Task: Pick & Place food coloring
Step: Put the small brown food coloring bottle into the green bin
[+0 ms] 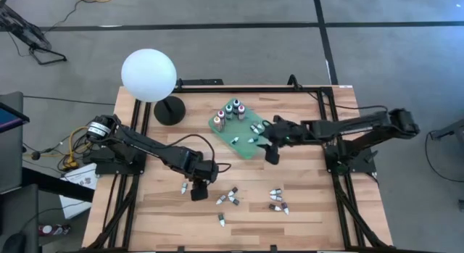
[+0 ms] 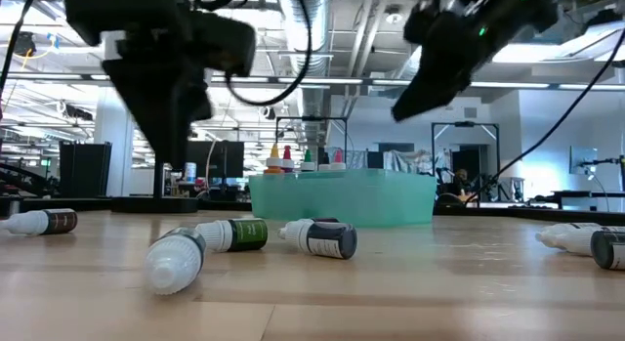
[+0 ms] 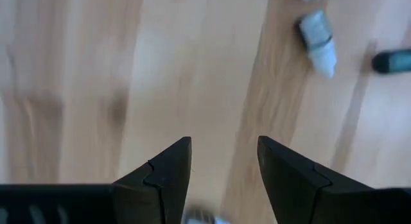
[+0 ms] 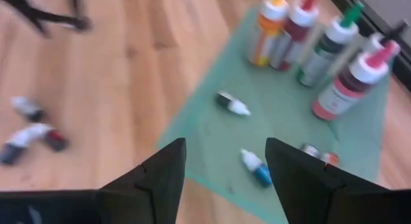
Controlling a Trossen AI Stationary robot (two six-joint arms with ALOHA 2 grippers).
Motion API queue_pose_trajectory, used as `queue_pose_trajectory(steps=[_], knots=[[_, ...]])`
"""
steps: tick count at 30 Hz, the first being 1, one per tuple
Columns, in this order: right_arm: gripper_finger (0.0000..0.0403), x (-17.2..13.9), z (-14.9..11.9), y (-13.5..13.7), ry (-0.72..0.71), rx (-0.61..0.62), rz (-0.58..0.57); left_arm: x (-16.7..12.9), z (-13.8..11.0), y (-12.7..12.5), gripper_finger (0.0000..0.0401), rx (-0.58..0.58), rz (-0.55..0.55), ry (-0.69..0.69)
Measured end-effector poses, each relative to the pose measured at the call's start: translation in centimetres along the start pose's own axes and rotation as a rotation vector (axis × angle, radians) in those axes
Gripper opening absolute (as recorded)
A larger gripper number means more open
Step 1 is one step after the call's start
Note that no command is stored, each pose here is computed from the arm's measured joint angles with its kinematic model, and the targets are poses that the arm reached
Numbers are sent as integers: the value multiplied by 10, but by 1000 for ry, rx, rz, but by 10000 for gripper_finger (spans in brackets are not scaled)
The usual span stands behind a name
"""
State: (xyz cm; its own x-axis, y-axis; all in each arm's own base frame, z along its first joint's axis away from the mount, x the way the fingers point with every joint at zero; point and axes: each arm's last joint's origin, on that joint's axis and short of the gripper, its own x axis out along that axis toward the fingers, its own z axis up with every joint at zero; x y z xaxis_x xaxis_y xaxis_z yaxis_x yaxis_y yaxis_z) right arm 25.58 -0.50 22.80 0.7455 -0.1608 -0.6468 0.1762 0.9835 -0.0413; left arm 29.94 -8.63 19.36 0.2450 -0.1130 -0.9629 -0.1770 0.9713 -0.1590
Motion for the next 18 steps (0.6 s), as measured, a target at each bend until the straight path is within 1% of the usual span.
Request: queue_pose_trajectory(steps=[7, 11, 14, 18], knots=[[204, -21, 1, 31, -57, -75, 112, -2, -20, 0, 173, -209, 3, 217], [205, -26, -3, 51, -58, -126, 175, -3, -29, -1, 173, -315, 55, 293], [203, -28, -6, 61, -55, -162, 200, -4, -35, -1, 173, -387, 137, 298], [203, -33, -3, 65, -97, -164, 210, -4, -37, -2, 173, -455, 233, 233]])
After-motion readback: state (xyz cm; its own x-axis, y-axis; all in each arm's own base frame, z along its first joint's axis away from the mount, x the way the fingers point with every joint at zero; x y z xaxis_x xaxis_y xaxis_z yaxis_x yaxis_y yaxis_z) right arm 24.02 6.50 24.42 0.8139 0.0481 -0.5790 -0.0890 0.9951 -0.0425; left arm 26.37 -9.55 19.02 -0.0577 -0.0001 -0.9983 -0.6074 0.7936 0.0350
